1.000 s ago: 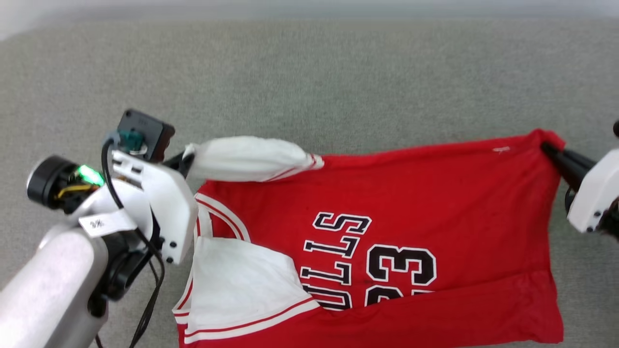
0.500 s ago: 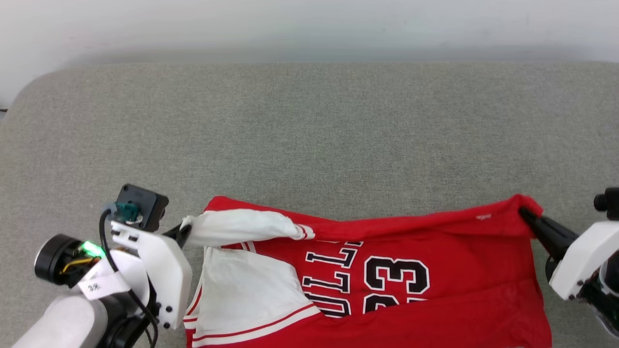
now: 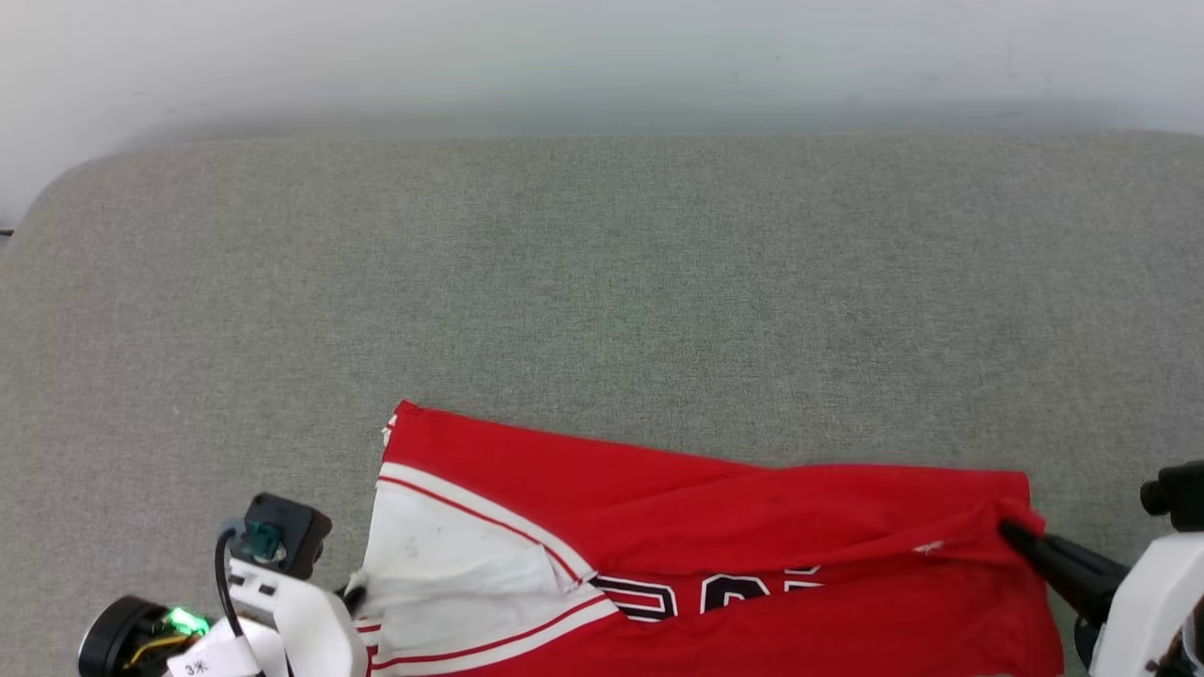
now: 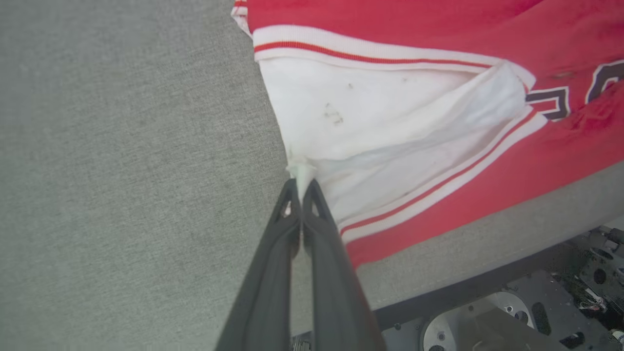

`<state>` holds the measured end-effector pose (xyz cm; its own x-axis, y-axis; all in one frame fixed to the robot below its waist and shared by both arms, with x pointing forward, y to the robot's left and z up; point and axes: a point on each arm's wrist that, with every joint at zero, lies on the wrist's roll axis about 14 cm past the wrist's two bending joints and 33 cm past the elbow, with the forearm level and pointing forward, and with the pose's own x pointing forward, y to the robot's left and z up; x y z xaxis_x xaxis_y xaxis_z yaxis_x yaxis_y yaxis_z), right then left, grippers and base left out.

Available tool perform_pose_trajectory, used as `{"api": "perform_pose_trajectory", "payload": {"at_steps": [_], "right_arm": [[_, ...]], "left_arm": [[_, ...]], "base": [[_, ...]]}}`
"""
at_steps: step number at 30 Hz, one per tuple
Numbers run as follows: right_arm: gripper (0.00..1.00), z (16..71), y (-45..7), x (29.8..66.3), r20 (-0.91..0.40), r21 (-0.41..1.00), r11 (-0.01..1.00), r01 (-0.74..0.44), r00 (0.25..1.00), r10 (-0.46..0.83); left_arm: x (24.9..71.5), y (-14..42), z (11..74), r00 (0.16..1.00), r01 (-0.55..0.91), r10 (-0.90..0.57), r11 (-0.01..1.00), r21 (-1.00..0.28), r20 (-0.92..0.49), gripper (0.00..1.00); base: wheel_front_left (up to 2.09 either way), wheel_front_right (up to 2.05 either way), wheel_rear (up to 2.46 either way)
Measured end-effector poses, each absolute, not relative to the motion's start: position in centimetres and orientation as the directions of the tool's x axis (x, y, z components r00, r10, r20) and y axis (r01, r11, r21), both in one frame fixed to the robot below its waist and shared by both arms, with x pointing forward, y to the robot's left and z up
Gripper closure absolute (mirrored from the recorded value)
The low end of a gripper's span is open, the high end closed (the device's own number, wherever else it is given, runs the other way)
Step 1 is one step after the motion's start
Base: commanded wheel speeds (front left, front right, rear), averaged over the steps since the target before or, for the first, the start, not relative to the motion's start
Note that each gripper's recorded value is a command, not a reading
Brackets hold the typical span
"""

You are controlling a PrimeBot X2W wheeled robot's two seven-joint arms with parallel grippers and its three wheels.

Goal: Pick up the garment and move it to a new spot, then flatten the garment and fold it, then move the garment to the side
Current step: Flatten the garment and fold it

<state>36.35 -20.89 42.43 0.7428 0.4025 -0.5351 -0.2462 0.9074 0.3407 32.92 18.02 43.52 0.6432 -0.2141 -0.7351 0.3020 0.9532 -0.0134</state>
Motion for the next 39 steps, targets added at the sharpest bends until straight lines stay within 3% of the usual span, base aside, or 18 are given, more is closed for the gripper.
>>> {"api": "perform_pose_trajectory", "payload": {"at_steps": [15,16,17,18,24,28,39], "right_arm": [[1.00,40.2,-22.1,33.4,-0.648,0.229,0.913,-0.338,0.647,0.402],[0.49,40.1,-22.1,33.5,-0.647,0.224,0.913,-0.341,0.648,0.401],[0.00,40.1,-22.1,33.7,-0.644,0.220,0.913,-0.343,0.652,0.400],[0.00,40.0,-22.1,33.8,-0.646,0.220,0.913,-0.343,0.650,0.399],[0.00,40.1,-21.7,33.3,-0.644,0.228,0.908,-0.352,0.644,0.412],[0.00,41.5,-21.5,33.2,-0.614,0.261,0.904,-0.338,0.665,0.425],[0.00,45.6,-23.3,34.5,-0.526,0.377,0.902,-0.211,0.753,0.396]], "left_arm": [[30.7,17.2,39.1,0.535,0.331,-0.242,0.942,-0.063,-0.809,1.00],[30.8,17.2,38.9,0.535,0.335,-0.242,0.940,-0.060,-0.809,0.76],[30.8,17.2,38.8,0.534,0.340,-0.242,0.939,-0.056,-0.810,0.15],[30.9,17.2,38.7,0.534,0.344,-0.244,0.937,-0.056,-0.810,0.00],[31.0,17.3,38.6,0.555,0.335,-0.238,0.941,-0.048,-0.797,0.00],[32.2,17.6,40.3,0.638,0.306,-0.232,0.951,-0.035,-0.734,0.00],[37.2,16.5,49.5,0.947,0.201,-0.202,0.979,-0.029,-0.251,0.00]], "base": [[0.00,0.00,0.00],[0.00,0.00,0.00],[0.00,0.00,0.00],[0.00,0.00,0.00],[0.00,0.00,0.00],[0.00,0.00,0.00],[0.00,0.00,0.00]]}}
